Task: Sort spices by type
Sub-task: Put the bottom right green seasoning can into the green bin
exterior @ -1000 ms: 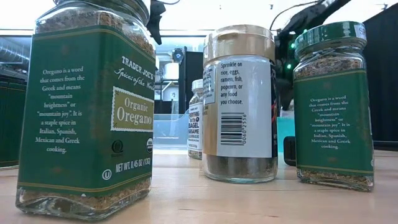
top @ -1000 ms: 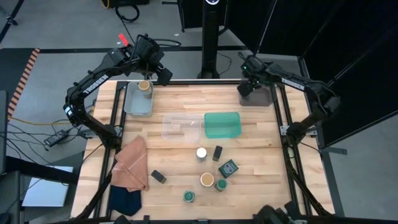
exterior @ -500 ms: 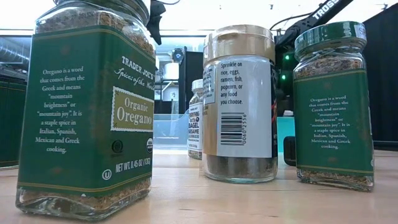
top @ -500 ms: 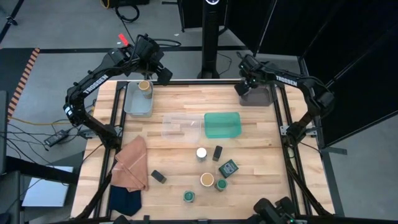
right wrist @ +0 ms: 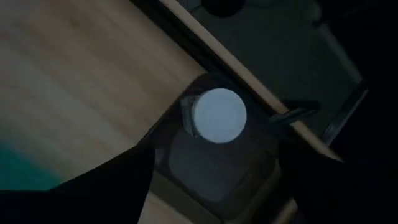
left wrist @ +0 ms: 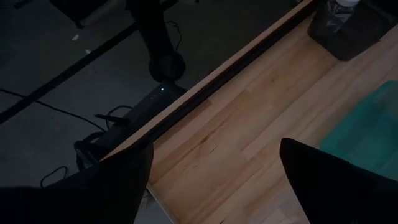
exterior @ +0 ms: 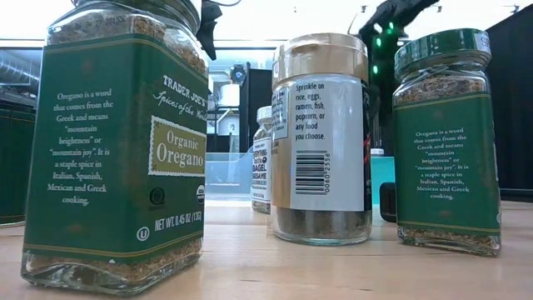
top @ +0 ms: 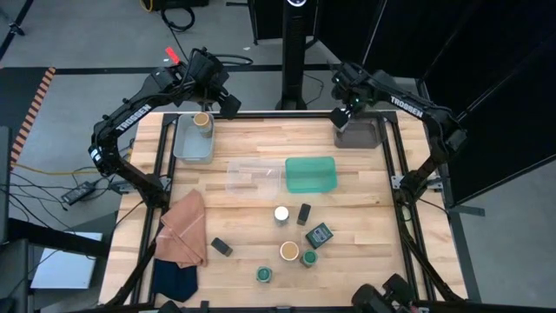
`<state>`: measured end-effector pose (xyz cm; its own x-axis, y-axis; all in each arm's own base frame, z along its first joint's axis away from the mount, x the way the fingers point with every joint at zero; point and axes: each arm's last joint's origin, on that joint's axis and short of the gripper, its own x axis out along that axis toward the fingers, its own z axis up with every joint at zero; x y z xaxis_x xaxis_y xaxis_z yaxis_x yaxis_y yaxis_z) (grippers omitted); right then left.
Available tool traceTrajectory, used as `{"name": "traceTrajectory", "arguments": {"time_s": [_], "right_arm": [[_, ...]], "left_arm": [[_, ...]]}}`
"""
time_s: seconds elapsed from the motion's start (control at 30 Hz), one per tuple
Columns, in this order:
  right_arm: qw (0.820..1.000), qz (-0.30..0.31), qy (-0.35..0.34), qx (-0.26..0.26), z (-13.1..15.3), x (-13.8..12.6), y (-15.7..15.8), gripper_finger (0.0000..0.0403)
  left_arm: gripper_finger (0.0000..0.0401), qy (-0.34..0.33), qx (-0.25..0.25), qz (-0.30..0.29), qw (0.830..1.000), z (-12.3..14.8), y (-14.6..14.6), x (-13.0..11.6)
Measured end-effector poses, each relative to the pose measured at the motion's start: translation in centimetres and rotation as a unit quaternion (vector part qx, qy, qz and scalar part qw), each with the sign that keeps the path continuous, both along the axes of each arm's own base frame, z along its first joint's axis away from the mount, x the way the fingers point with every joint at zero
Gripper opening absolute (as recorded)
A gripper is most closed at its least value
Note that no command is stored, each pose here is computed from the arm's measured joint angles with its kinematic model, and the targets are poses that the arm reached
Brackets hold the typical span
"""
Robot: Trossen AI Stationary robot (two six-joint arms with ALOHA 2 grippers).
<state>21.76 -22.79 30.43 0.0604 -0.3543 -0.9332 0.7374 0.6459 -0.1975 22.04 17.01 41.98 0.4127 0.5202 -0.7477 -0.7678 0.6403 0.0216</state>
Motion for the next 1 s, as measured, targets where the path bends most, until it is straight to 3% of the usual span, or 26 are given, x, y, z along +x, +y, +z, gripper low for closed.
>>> {"name": "traceTrajectory", "arguments": {"time_s": [0.23,0.4,0.6,0.8,1.0], "right_arm": [[0.985,0.173,0.021,-0.011,6.0,3.1,5.8,0.032],[0.951,0.308,0.025,0.031,7.0,5.0,12.3,0.0315],[0.903,0.42,0.025,0.089,7.0,6.1,19.6,0.0318],[0.869,0.485,0.007,0.098,7.1,6.4,25.8,0.0315],[0.867,0.487,-0.041,0.098,7.1,6.9,29.4,0.0314]], "left_arm": [[0.0356,0.008,0.003,-0.008,1.0,0.0,0.0,0.0],[0.0356,0.019,-0.001,-0.056,0.998,-0.1,-0.2,0.0],[0.0356,0.038,-0.003,-0.077,0.996,-0.3,-0.4,-0.1],[0.0356,0.046,-0.005,-0.086,0.995,-0.4,-0.4,-0.2],[0.0356,0.042,-0.01,-0.124,0.991,-0.4,-1.0,0.2]]}}
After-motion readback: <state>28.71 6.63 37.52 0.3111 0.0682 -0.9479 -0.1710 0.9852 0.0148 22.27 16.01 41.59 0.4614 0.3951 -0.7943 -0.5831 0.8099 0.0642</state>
